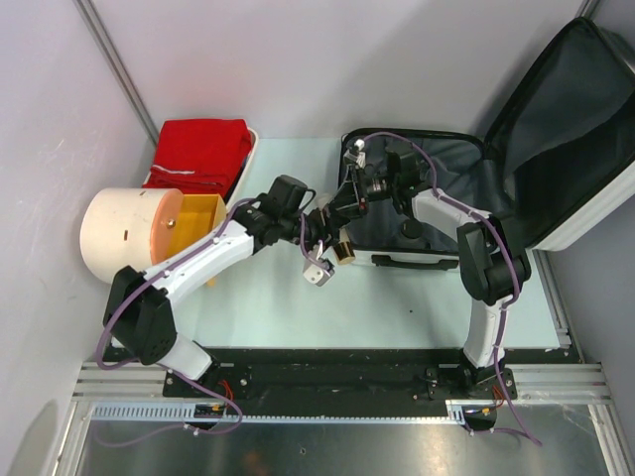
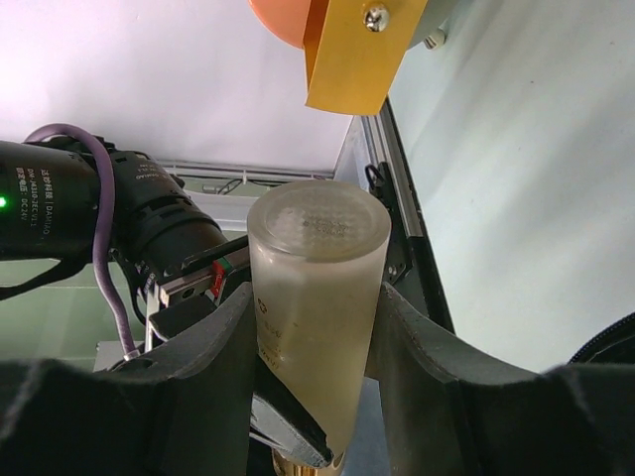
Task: Open, take out, and arrange the luggage
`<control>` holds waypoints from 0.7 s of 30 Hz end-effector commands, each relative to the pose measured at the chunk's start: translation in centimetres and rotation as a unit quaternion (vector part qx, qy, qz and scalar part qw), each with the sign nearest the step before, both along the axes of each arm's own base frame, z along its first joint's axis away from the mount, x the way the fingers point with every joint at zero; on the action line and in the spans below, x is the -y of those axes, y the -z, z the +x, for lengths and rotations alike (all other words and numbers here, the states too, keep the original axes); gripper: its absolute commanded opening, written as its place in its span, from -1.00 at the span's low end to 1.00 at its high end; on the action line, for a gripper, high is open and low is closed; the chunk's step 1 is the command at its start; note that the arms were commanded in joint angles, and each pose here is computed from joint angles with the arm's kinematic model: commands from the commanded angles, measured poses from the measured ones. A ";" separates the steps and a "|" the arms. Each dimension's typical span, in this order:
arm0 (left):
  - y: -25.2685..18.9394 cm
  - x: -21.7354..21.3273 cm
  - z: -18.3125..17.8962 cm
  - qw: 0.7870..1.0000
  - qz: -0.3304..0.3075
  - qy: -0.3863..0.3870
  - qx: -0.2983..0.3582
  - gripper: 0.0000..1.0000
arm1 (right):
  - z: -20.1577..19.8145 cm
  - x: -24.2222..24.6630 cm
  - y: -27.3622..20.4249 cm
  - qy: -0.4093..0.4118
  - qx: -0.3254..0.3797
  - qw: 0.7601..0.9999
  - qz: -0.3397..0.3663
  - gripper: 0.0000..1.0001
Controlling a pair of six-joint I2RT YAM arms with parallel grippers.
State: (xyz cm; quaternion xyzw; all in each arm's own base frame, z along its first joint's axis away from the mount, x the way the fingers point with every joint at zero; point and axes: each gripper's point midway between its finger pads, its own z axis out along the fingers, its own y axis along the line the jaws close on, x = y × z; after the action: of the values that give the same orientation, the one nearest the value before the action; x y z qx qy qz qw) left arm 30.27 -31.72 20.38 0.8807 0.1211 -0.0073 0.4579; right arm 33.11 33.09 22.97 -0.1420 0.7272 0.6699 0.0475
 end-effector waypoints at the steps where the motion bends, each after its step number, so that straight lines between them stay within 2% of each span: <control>1: -1.6 0.8 -0.8 0.979 0.009 0.123 0.161 -0.30 | -0.6 0.0 -2.0 -0.020 0.015 0.999 0.021 -0.80; 3: -2.2 0.7 -1.3 0.981 0.000 0.119 0.154 -0.50 | 0.4 0.3 -2.6 -0.005 0.039 0.999 0.032 -0.23; 4: -2.0 0.5 -1.6 0.984 -0.003 0.110 0.138 -0.90 | 1.0 0.6 -2.9 0.006 0.045 0.998 0.035 0.18; 5: -2.6 0.3 -2.0 0.986 -0.011 0.104 0.132 -1.00 | 1.9 0.9 -3.5 0.025 0.046 0.998 0.038 0.35; 6: -2.9 0.2 -2.2 0.988 -0.019 0.093 0.118 -1.00 | 2.8 1.3 -4.3 0.040 0.067 0.996 0.047 0.59; 7: -3.1 -0.1 -2.5 0.994 -0.029 0.071 0.081 -1.00 | 4.2 2.5 -4.7 0.062 0.078 0.994 0.047 0.66; 9: -4.4 -0.4 -2.9 0.997 -0.048 0.041 0.048 -1.00 | 6.7 3.6 -6.0 0.103 0.123 0.986 0.035 0.81; 11: -6.2 -0.8 -2.6 0.996 -0.074 -0.039 -0.033 -1.00 | 10.2 6.0 -5.4 0.171 0.168 0.971 -0.022 0.89; 12: -6.8 -1.0 -2.6 0.982 -0.096 -0.107 -0.122 -1.00 | 11.7 6.9 -6.8 0.198 0.204 0.958 -0.033 0.90; 14: -10.6 -1.5 -0.7 0.953 -0.142 -0.206 -0.171 -1.00 | 14.1 9.6 -6.4 0.260 0.217 0.938 -0.079 0.89; 15: -10.8 -1.9 0.0 0.914 -0.166 -0.281 -0.242 -1.00 | 14.6 10.4 -6.6 0.274 0.229 0.930 -0.088 0.90; 17: -13.5 -3.7 2.3 0.865 -0.215 -0.377 -0.250 -1.00 | 15.5 12.3 -6.4 0.297 0.227 0.922 -0.099 0.90; 18: -14.9 -4.7 2.8 0.823 -0.253 -0.419 -0.287 -1.00 | 15.5 12.7 -6.5 0.298 0.231 0.921 -0.102 0.89; 20: -15.2 -7.0 3.5 0.768 -0.274 -0.489 -0.310 -1.00 | 15.4 13.3 -5.8 0.299 0.224 0.921 -0.110 0.89; 21: -16.1 -8.0 3.6 0.730 -0.297 -0.514 -0.339 -1.00 | 15.2 13.4 -5.6 0.297 0.224 0.922 -0.113 0.89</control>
State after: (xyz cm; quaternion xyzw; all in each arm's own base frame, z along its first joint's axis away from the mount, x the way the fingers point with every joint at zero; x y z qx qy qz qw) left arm 32.11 -28.19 30.36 0.6828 0.5179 -0.0759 0.5097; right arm 48.71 20.37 29.24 -0.0649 0.7580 0.5269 0.3791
